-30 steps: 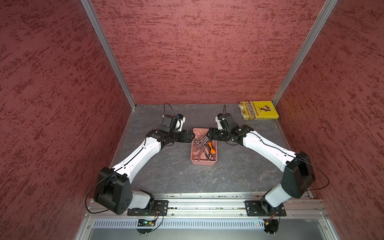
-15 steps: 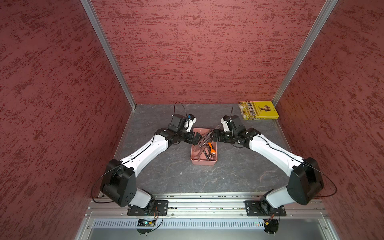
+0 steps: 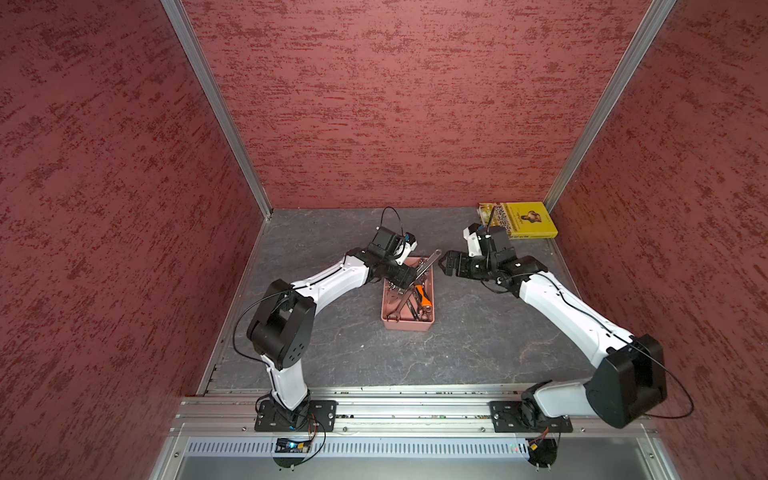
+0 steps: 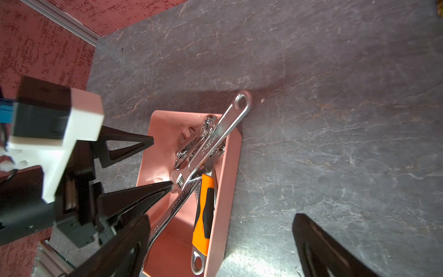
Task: Take out the wrench from the storage box
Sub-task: Move the storage box to the center of the board, then pick up the wrench from the storage box.
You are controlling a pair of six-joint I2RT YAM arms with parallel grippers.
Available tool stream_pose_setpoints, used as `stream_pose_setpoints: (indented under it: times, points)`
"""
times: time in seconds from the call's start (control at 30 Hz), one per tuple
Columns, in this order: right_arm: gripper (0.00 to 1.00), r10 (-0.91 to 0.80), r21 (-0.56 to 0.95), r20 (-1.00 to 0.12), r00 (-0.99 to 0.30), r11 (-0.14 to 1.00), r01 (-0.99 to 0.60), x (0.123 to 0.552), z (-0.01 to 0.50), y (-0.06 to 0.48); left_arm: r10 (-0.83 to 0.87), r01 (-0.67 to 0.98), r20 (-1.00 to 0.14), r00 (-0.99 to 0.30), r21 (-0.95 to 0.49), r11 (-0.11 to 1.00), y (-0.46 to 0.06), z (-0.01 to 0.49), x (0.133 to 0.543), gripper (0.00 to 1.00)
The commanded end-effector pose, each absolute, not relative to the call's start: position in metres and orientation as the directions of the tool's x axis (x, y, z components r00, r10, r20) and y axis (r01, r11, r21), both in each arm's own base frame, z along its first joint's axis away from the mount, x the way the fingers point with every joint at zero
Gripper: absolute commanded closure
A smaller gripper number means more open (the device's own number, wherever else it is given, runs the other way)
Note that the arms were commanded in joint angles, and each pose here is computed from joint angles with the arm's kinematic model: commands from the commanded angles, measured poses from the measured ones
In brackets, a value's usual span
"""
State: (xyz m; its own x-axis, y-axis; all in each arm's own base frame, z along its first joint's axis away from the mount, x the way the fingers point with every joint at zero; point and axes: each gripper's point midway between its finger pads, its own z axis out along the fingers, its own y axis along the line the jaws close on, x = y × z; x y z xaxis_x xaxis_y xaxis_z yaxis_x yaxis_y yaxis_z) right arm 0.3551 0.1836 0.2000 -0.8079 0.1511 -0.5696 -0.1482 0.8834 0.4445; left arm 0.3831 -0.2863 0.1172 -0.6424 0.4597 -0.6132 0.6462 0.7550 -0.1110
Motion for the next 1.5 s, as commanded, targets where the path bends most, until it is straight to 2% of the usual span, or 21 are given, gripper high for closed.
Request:
stream_pose_setpoints:
  times: [0.0, 0.4, 0.93, 1.37, 1.47]
  points:
    - [0.02, 0.131, 0.427, -0.56, -0.818, 0.892, -0.149, 0.348, 0.194, 0.177, 0.468, 0.642, -0.641, -0.608, -0.05, 0.765, -0.287, 0.12, 0.402, 0.24]
    - [0.02, 0.143, 0.435, -0.56, -0.816, 0.889, -0.143, 0.349, 0.193, 0.173, 0.51, 0.649, -0.605, -0.612, -0.015, 0.76, -0.288, 0.095, 0.421, 0.45]
    - [0.02, 0.152, 0.452, -0.548, -0.823, 0.881, -0.138, 0.35, 0.189, 0.174, 0.549, 0.671, -0.55, -0.629, -0.027, 0.741, -0.288, 0.062, 0.425, 0.55]
    - [0.02, 0.152, 0.468, -0.546, -0.824, 0.871, -0.149, 0.352, 0.191, 0.178, 0.539, 0.689, -0.542, -0.645, -0.106, 0.717, -0.296, 0.059, 0.422, 0.71]
    - [0.02, 0.154, 0.469, -0.546, -0.823, 0.871, -0.148, 0.353, 0.191, 0.179, 0.529, 0.682, -0.543, -0.652, -0.114, 0.723, -0.293, 0.062, 0.421, 0.72]
